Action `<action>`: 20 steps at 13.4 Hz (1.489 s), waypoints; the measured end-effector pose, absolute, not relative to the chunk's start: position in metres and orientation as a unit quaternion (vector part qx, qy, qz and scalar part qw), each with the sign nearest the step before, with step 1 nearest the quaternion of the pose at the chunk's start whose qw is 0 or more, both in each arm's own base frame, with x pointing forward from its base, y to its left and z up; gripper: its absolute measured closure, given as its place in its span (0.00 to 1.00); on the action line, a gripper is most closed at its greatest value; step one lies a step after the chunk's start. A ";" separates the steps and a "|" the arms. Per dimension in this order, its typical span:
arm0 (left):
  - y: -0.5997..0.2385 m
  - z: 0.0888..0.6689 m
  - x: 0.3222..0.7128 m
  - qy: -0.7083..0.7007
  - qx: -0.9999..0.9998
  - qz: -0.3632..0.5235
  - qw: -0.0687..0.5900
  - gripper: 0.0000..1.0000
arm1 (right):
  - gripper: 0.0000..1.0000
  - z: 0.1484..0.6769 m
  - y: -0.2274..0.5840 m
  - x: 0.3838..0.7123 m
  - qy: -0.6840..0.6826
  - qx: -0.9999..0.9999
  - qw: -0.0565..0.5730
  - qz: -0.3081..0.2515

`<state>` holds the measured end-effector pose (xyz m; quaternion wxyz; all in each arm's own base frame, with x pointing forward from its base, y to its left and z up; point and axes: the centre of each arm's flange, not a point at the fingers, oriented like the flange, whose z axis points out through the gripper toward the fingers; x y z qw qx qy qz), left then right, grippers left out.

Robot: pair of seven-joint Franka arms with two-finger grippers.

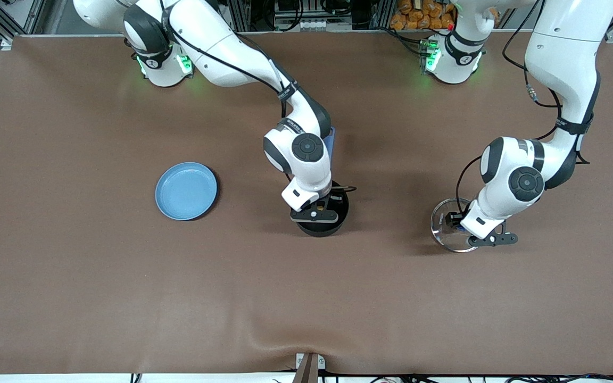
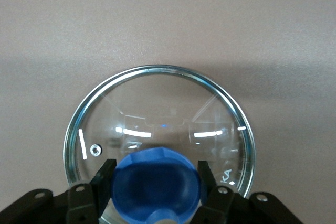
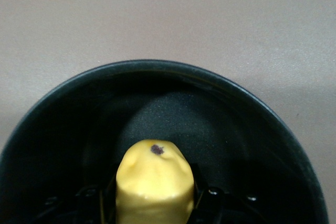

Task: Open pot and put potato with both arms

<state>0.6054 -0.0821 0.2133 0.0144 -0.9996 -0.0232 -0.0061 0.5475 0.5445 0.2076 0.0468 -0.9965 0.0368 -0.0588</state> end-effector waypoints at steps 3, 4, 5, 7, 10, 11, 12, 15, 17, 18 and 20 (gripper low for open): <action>-0.081 0.211 0.599 -0.023 -0.999 -0.029 0.008 0.33 | 0.07 0.209 0.544 0.549 0.038 -0.996 0.050 -0.063; -0.080 0.211 0.599 -0.023 -0.999 -0.031 0.007 0.29 | 0.00 0.214 0.544 0.551 0.038 -0.996 0.053 -0.067; -0.080 0.213 0.600 -0.022 -0.999 -0.037 0.006 0.28 | 0.00 0.224 0.543 0.556 0.041 -0.995 0.058 -0.074; -0.078 0.232 0.611 -0.022 -0.998 -0.056 0.004 0.09 | 0.00 0.272 0.531 0.570 0.055 -0.994 0.060 -0.079; -0.077 0.301 0.632 -0.026 -0.998 -0.054 0.016 0.00 | 0.00 0.387 0.494 0.579 0.079 -0.993 0.055 -0.065; -0.079 0.333 0.637 -0.027 -0.998 -0.043 0.022 0.00 | 0.00 0.426 0.478 0.579 0.087 -0.993 0.054 -0.061; -0.082 0.364 0.640 -0.028 -0.999 -0.037 0.024 0.00 | 0.00 0.461 0.460 0.578 0.094 -0.992 0.054 -0.058; -0.087 0.440 0.638 -0.034 -0.998 -0.052 0.018 0.00 | 0.00 0.537 0.385 0.574 0.095 -0.992 0.065 -0.051; -0.087 0.480 0.628 -0.035 -0.997 -0.065 0.018 0.00 | 0.00 0.567 0.323 0.566 0.094 -0.993 0.059 -0.040; -0.087 0.497 0.621 -0.036 -0.997 -0.067 0.019 0.00 | 0.00 0.580 0.296 0.559 0.087 -0.995 0.049 -0.028; -0.088 0.529 0.608 -0.039 -0.997 -0.063 0.016 0.00 | 0.00 0.606 0.245 0.546 0.058 -0.998 0.034 -0.007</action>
